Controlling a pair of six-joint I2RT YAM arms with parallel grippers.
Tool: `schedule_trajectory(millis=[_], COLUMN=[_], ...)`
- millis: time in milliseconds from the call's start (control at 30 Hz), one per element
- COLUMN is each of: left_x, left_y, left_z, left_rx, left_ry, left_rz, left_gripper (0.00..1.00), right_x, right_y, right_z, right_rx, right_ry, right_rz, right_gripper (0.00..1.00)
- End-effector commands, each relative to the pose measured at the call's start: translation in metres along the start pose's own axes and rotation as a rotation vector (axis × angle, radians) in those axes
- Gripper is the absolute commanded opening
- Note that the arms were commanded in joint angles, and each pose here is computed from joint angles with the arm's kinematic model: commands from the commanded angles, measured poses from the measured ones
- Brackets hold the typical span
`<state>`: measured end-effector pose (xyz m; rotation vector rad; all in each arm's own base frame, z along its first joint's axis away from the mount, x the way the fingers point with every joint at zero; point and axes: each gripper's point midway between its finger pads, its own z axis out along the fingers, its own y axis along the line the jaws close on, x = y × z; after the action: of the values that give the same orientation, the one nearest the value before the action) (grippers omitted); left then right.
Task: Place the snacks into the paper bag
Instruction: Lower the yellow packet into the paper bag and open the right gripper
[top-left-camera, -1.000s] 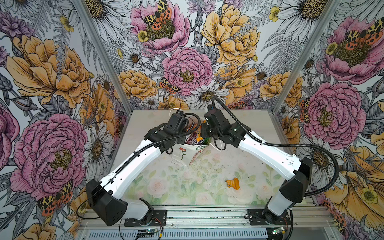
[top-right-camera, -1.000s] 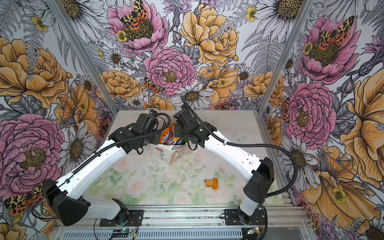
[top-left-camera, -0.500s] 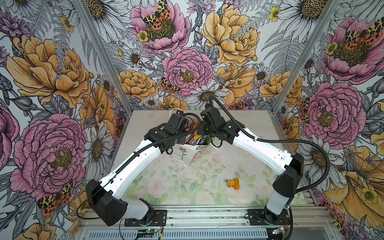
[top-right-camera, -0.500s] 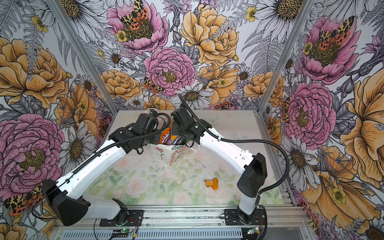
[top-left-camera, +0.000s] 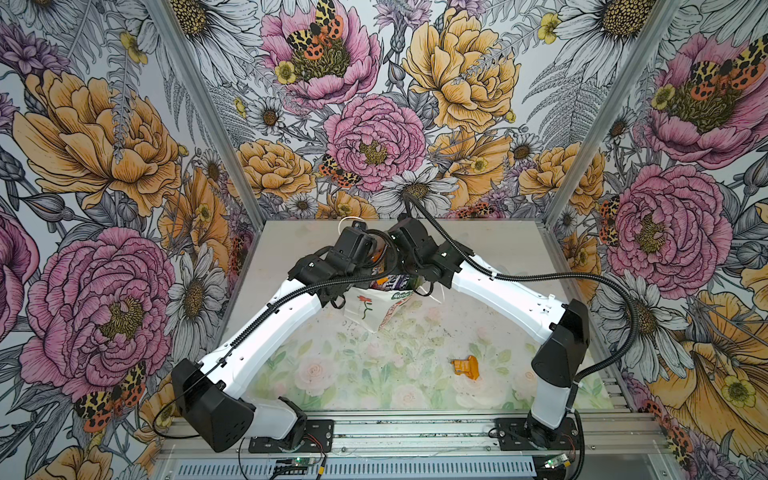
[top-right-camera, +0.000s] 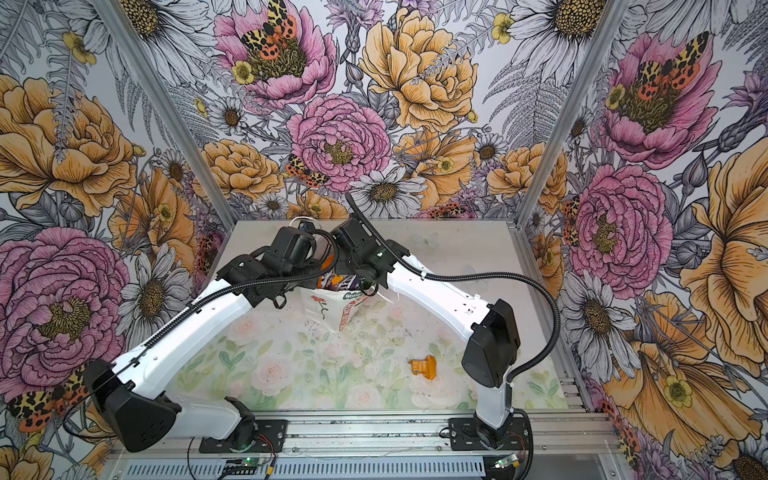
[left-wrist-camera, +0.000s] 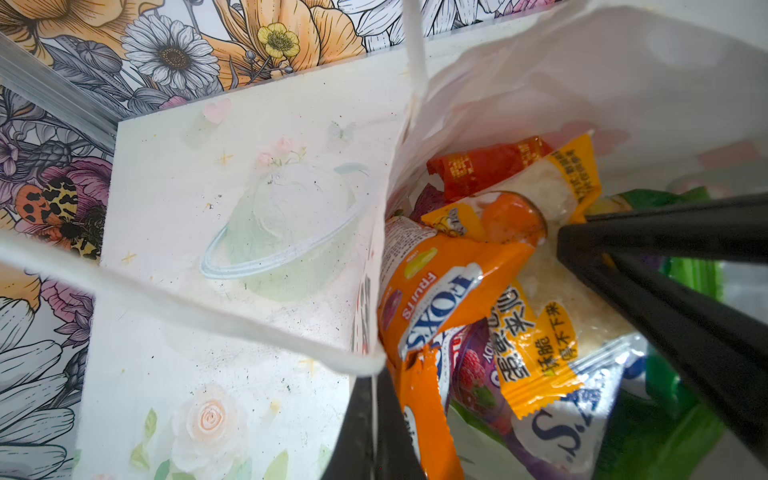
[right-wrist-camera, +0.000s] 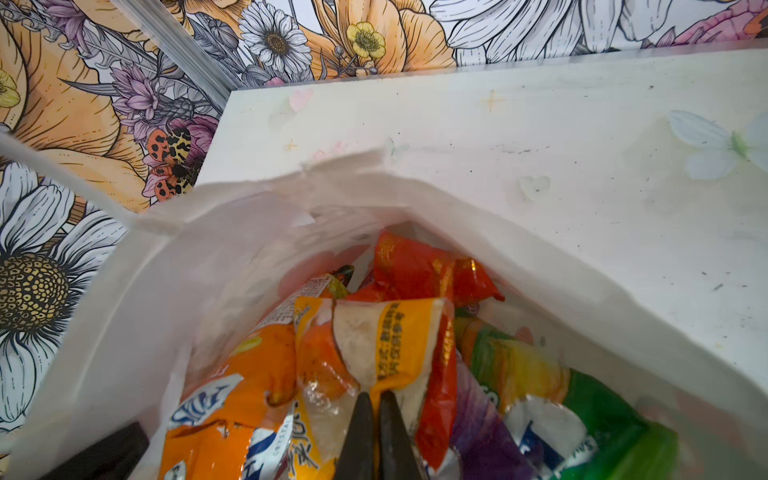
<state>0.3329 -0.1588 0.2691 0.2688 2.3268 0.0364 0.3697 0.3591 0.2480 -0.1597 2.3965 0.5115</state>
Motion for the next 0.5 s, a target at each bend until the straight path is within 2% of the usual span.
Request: schedule_trajectory(millis=[0, 267, 400, 467], left_x=[-0.020, -0.021, -0.020, -0.020], left_y=[0.003, 0.005, 0.004, 0.005], left_z=[-0.019, -0.020, -0.019, -0.019], left_rx=[0.026, 0.020, 0.020, 0.017], left_ry=[-0.087, -0.092, -0.089, -0.090], left_rz=[-0.053, -0.054, -0.051, -0.051], left_gripper=[0.00, 0.00, 0.00, 0.00], right_x=[0.001, 0.000, -0.001, -0.003], right_y=[0.012, 0.017, 0.026, 0.028], right_z=[0.009, 0.004, -0.002, -0.008], right_rx=[-0.045, -0.076, -0.114, -0.125], right_ry=[0.020, 0.027, 0.029, 0.022], right_rz=[0.000, -0.031, -0.058, -0.068], right_gripper=[0.00, 0.01, 0.12, 0.20])
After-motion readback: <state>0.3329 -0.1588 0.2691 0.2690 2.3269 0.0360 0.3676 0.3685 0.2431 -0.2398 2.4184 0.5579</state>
